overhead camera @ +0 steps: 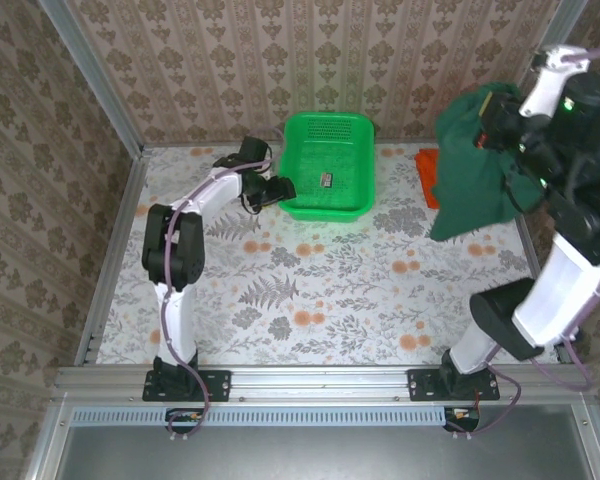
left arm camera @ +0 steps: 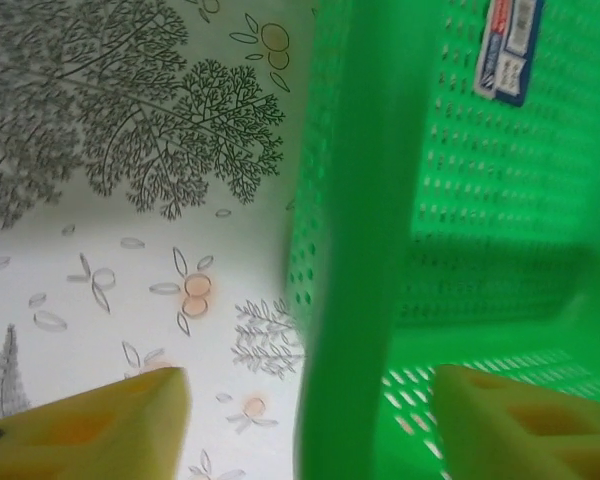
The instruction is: Fold and stack the t-shirts
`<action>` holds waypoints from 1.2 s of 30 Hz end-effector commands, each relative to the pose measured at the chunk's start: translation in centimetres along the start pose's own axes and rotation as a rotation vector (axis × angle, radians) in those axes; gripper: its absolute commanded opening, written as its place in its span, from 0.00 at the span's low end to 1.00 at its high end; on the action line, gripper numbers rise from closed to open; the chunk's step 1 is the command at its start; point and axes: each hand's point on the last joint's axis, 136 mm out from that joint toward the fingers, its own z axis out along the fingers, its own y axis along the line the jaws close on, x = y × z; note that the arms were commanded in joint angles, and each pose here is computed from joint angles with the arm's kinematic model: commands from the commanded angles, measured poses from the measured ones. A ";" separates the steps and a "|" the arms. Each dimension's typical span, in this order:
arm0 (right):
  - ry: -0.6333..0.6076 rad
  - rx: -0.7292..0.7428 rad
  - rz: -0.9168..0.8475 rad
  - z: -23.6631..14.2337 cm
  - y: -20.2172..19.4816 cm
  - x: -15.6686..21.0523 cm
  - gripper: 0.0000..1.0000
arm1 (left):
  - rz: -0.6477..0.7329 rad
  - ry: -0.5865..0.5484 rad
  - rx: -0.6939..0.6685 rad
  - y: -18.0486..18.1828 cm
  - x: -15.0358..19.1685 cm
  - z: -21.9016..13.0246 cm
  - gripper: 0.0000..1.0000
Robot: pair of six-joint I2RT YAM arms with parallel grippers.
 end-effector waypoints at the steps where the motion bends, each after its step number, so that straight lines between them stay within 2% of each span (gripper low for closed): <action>1: 0.099 0.062 -0.042 -0.3 -1.3 2.5 0.00 | 0.000 0.037 -0.023 0.0 0.1 0.4 0.51; 4: 0.215 0.056 -0.052 -0.4 -1.5 5.5 0.00 | 0.017 0.024 -0.067 1.1 -0.3 -0.5 0.20; 7: 0.218 0.032 -0.022 -0.7 -1.8 8.4 0.00 | 0.016 0.013 -0.094 3.1 -0.6 -2.5 0.02; 10: 0.138 -0.065 0.060 -1.1 -1.3 11.2 0.04 | 0.014 -0.008 -0.140 6.4 -0.3 -5.3 0.00; 12: 0.129 -0.111 0.117 -0.8 -1.0 13.6 0.03 | 0.006 -0.027 -0.164 9.1 0.1 -7.4 0.00; 19: 0.335 -0.213 0.309 3.2 1.3 21.5 0.00 | -0.025 -0.077 -0.285 18.8 2.3 -13.5 0.00; 22: 0.384 -0.237 0.387 4.9 2.1 24.5 0.00 | -0.107 -0.104 -0.321 22.9 2.8 -15.4 0.00; 24: 0.413 -0.223 0.397 5.7 2.2 25.9 0.00 | -0.169 -0.129 -0.337 25.1 2.4 -16.5 0.05; 27: 0.449 -0.221 0.394 6.3 2.6 27.1 0.00 | -0.229 -0.118 -0.375 27.6 1.8 -17.9 0.24; 30: 0.472 -0.222 0.387 6.6 2.9 27.8 0.00 | -0.294 -0.109 -0.422 29.4 1.0 -19.5 0.51; 32: 0.474 -0.224 0.386 6.6 3.0 28.0 0.01 | -0.320 -0.113 -0.504 30.3 0.6 -21.1 0.68; 34: 0.478 -0.224 0.384 6.4 3.0 28.1 0.02 | -0.325 -0.124 -0.541 30.0 0.1 -22.5 0.74; 36: 0.485 -0.217 0.379 6.3 2.8 28.5 0.03 | -0.317 -0.158 -0.523 28.0 -1.0 -23.6 0.76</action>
